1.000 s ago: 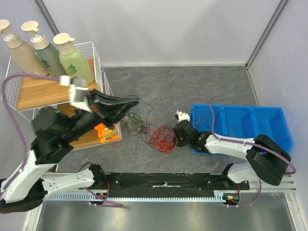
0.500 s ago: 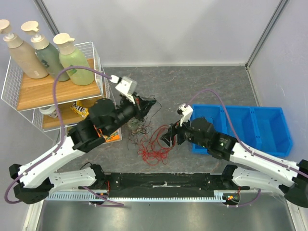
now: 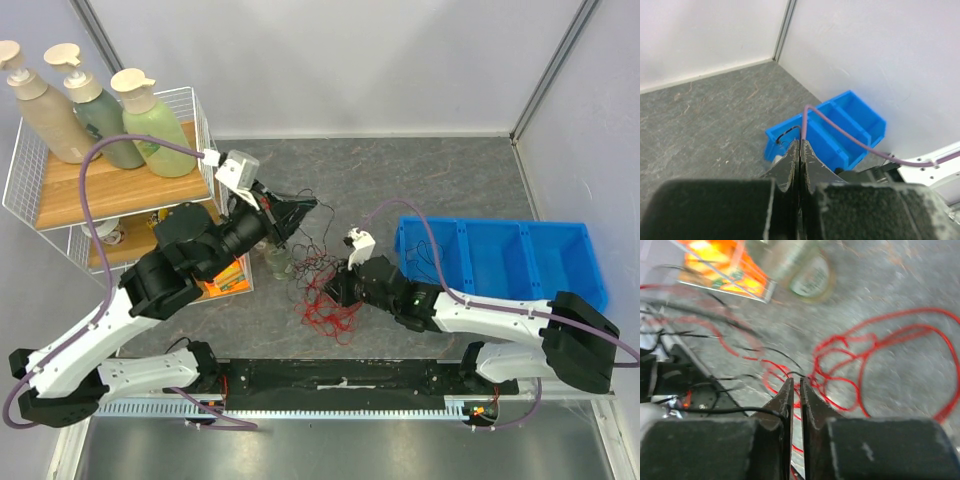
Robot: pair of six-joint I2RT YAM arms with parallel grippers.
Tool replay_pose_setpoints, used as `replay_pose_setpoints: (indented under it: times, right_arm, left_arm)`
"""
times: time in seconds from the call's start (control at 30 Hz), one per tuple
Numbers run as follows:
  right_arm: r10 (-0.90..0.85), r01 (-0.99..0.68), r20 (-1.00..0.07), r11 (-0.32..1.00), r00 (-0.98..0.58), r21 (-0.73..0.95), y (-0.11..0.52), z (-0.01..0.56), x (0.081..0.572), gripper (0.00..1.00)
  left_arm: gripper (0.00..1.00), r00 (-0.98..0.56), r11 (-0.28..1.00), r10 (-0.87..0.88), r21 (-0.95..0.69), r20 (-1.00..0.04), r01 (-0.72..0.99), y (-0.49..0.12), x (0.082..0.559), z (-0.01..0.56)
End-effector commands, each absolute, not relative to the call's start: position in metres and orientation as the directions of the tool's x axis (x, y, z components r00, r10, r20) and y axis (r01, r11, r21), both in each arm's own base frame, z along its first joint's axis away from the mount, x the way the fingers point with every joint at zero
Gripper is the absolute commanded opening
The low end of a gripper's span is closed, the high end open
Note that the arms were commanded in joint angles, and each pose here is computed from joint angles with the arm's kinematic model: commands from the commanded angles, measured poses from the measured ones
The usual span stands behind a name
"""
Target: Untangle the cables
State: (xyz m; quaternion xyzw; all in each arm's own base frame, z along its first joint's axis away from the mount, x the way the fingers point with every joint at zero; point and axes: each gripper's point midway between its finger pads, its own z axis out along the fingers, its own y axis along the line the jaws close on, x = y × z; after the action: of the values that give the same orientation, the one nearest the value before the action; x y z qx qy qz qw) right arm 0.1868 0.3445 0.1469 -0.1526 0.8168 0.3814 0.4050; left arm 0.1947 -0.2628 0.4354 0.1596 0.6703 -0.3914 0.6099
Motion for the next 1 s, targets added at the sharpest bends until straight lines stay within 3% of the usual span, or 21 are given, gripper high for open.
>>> replay_pose_setpoints:
  times: [0.0, 0.1, 0.23, 0.37, 0.47, 0.5, 0.53, 0.7, 0.8, 0.87, 0.97]
  right_arm:
    - [0.141, -0.394, -0.762, 0.788, -0.632, 0.473, 0.308, 0.112, 0.201, 0.11]
    - [0.119, -0.317, -0.743, 0.852, -0.659, 0.417, 0.279, 0.08, 0.199, 0.0]
    - [0.032, -0.321, -0.72, 0.88, -0.694, 0.348, 0.267, 0.054, 0.195, 0.0]
    - [-0.132, -0.472, -0.758, 0.845, -0.639, 0.251, 0.278, 0.09, 0.197, 0.21]
    - [-0.17, -0.559, -0.824, 0.804, -0.54, 0.201, 0.278, 0.136, 0.201, 0.61]
    - [-0.164, -0.578, -0.845, 0.793, -0.509, 0.195, 0.278, 0.153, 0.201, 0.72]
    - [-0.16, -0.608, -0.864, 0.77, -0.478, 0.194, 0.279, 0.171, 0.199, 0.76]
    - [0.048, -0.724, -0.918, 0.598, -0.395, 0.343, 0.303, 0.259, 0.18, 0.9]
    - [0.173, -0.775, -0.903, 0.467, -0.394, 0.427, 0.328, 0.303, 0.173, 0.92]
    - [0.179, -0.762, -0.901, 0.484, -0.395, 0.43, 0.336, 0.312, 0.182, 0.91]
    - [0.25, -0.655, -0.893, 0.61, -0.375, 0.446, 0.329, 0.312, 0.213, 0.87]
  left_arm:
    - [0.02, -0.122, 0.572, -0.404, -0.354, -0.907, 0.74, -0.245, 0.178, 0.501]
    - [0.02, -0.06, 0.534, -0.441, -0.315, -0.896, 0.784, -0.238, 0.167, 0.532]
    - [0.02, 0.017, 0.492, -0.491, -0.261, -0.871, 0.83, -0.233, 0.155, 0.563]
    - [0.02, 0.005, 0.537, -0.453, -0.268, -0.892, 0.8, -0.24, 0.168, 0.545]
    - [0.02, -0.051, 0.616, -0.371, -0.287, -0.927, 0.734, -0.249, 0.19, 0.51]
    - [0.02, -0.072, 0.635, -0.352, -0.294, -0.933, 0.714, -0.252, 0.195, 0.5]
    - [0.02, -0.085, 0.652, -0.342, -0.302, -0.936, 0.695, -0.252, 0.199, 0.493]
    - [0.02, -0.111, 0.651, -0.355, -0.33, -0.928, 0.684, -0.256, 0.202, 0.479]
    - [0.02, -0.119, 0.633, -0.372, -0.345, -0.921, 0.692, -0.259, 0.201, 0.482]
    - [0.02, -0.121, 0.618, -0.371, -0.342, -0.921, 0.708, -0.262, 0.199, 0.486]
    - [0.02, -0.128, 0.598, -0.378, -0.348, -0.917, 0.722, -0.264, 0.195, 0.492]
